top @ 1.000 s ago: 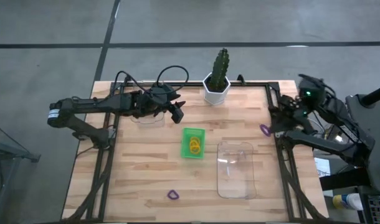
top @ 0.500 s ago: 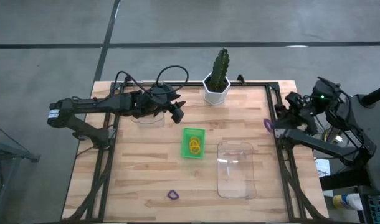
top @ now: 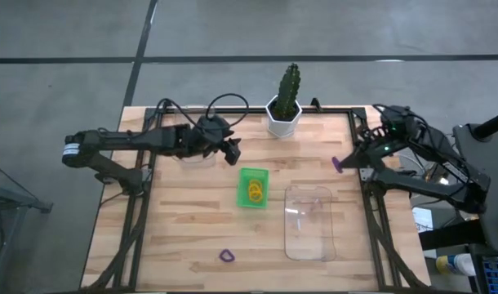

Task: Sort spring keychains
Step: Put the right purple spring keychain into the bottom transparent bin

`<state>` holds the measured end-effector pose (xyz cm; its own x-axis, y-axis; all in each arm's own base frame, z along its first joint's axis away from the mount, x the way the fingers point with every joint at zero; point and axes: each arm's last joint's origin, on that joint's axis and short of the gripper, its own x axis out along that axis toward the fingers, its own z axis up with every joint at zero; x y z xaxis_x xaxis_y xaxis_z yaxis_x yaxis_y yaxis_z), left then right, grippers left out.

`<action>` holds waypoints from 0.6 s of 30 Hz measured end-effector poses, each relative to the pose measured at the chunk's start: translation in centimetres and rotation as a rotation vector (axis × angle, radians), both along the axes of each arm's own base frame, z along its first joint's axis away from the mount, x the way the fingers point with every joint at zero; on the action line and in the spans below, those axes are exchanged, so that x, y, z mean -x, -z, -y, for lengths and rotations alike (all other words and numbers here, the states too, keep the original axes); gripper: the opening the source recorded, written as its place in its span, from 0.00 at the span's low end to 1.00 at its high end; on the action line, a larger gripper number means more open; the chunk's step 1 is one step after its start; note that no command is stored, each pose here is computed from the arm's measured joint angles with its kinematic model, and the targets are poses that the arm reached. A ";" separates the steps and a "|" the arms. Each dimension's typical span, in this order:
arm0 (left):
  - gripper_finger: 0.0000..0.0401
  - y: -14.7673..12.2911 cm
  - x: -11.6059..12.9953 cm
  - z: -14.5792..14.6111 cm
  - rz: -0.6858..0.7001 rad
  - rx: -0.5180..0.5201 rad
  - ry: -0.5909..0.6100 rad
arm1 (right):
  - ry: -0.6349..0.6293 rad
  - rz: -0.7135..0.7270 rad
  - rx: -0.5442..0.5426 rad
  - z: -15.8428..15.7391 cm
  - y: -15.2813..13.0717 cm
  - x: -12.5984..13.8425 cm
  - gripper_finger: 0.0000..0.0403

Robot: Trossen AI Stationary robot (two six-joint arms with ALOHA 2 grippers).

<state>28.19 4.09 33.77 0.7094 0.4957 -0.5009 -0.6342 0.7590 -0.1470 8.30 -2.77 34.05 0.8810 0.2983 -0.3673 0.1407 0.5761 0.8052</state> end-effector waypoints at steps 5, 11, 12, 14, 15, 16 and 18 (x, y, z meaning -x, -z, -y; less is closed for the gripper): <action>0.42 1.2 0.1 0.0 -0.017 0.033 -0.021 | -0.058 -0.059 0.016 0.3 0.5 -2.1 0.03; 0.42 2.1 0.2 0.0 -0.024 0.065 -0.038 | -0.166 -0.138 0.095 -0.4 1.6 -5.6 0.03; 0.42 2.1 0.2 0.0 -0.024 0.065 -0.038 | -0.194 -0.147 0.109 -0.8 1.8 -6.2 0.03; 0.42 2.1 0.2 0.0 -0.023 0.066 -0.038 | -0.247 -0.185 0.137 -1.7 2.3 -7.3 0.03; 0.42 2.1 0.2 0.0 -0.023 0.066 -0.038 | -0.274 -0.205 0.155 -2.2 2.6 -7.7 0.03; 0.42 2.1 0.2 0.0 -0.023 0.066 -0.038 | -0.294 -0.226 0.171 -2.7 2.9 -8.1 0.03; 0.42 2.1 0.2 0.0 -0.023 0.066 -0.038 | -0.330 -0.270 0.204 -3.9 3.5 -8.9 0.03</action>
